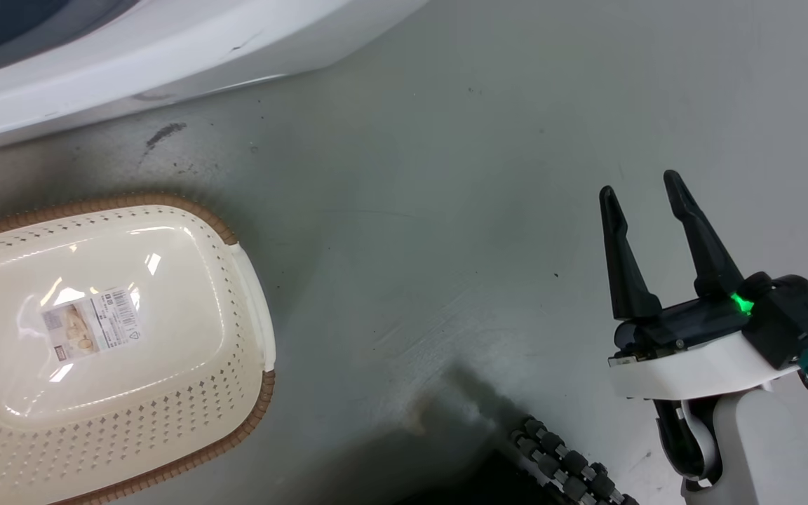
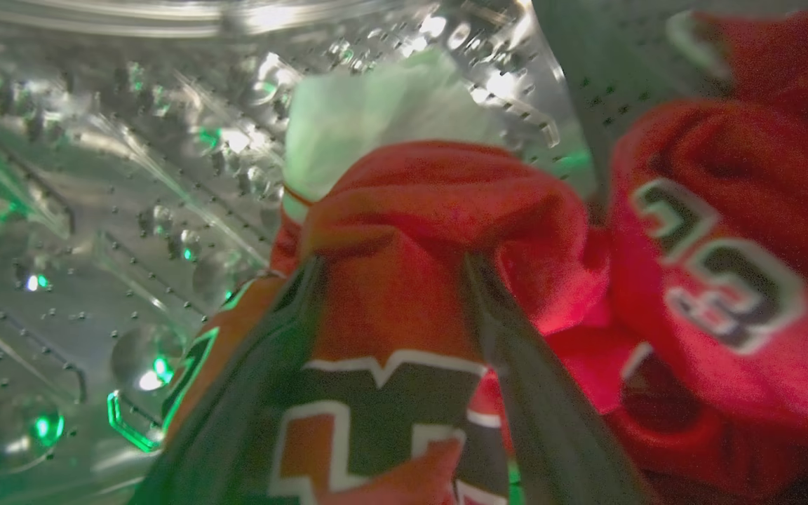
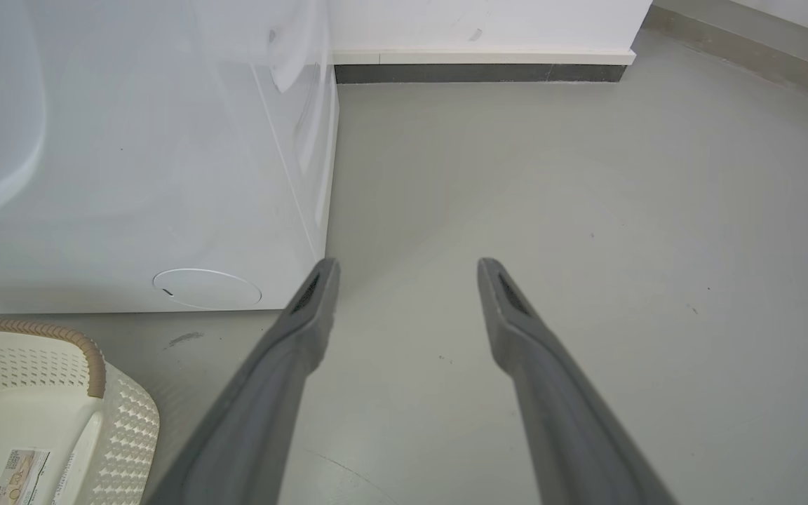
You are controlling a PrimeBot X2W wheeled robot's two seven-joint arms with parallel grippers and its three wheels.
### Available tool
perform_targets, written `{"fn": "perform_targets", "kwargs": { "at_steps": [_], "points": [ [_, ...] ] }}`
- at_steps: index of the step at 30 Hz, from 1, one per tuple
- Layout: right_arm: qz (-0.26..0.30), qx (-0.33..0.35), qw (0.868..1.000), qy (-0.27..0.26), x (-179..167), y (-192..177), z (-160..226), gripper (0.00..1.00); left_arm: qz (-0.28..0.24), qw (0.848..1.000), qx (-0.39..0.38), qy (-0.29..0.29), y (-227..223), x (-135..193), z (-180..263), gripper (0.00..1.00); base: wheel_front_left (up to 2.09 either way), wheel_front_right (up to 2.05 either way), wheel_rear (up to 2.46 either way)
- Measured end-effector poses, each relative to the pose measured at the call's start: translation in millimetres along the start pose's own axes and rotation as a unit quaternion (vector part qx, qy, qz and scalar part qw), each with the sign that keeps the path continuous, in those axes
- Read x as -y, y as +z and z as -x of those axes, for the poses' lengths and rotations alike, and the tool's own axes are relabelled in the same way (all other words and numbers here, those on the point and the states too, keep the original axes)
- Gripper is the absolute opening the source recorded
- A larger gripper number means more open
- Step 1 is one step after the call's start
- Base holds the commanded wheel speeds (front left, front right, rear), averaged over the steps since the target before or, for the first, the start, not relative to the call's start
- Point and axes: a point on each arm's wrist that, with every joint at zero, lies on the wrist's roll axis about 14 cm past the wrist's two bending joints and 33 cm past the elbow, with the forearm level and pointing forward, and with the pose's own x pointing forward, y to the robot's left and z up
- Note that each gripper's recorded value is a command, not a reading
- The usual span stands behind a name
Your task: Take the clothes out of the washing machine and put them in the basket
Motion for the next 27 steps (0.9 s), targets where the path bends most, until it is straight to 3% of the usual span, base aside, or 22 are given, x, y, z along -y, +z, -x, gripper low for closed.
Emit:
{"fn": "perform_targets", "kwargs": {
  "at_steps": [5,6,7,8,18,27],
  "points": [
    [-0.002,0.003,1.000,-0.006,3.9,1.4,-2.3,1.00,0.007,1.000,-0.024,-0.008,-14.9,5.4,-10.3,1.00,0.00,0.00,0.00],
    [-0.002,0.003,1.000,-0.006,3.8,1.3,-2.5,1.00,0.007,1.000,-0.027,-0.010,-17.3,6.7,-11.5,0.85,0.00,0.00,0.00],
    [-0.002,0.003,1.000,-0.005,3.4,1.0,-2.8,1.00,0.008,0.999,-0.031,-0.011,-19.7,7.3,-12.1,0.09,0.00,0.00,0.00],
    [-0.003,0.002,1.000,-0.005,2.9,0.6,-3.2,1.00,0.009,0.999,-0.031,-0.012,-20.3,7.3,-12.6,0.00,0.00,0.00,0.00],
    [-0.005,0.020,1.000,-0.002,2.2,9.7,-10.8,1.00,0.028,0.998,0.063,-0.003,11.6,-2.9,1.0,0.00,0.00,0.00,0.00],
    [0.011,0.064,0.998,-0.006,7.8,40.8,-9.2,1.00,0.086,0.980,0.179,-0.015,39.8,2.0,46.9,0.00,0.00,0.00,0.00]
  ]
}}
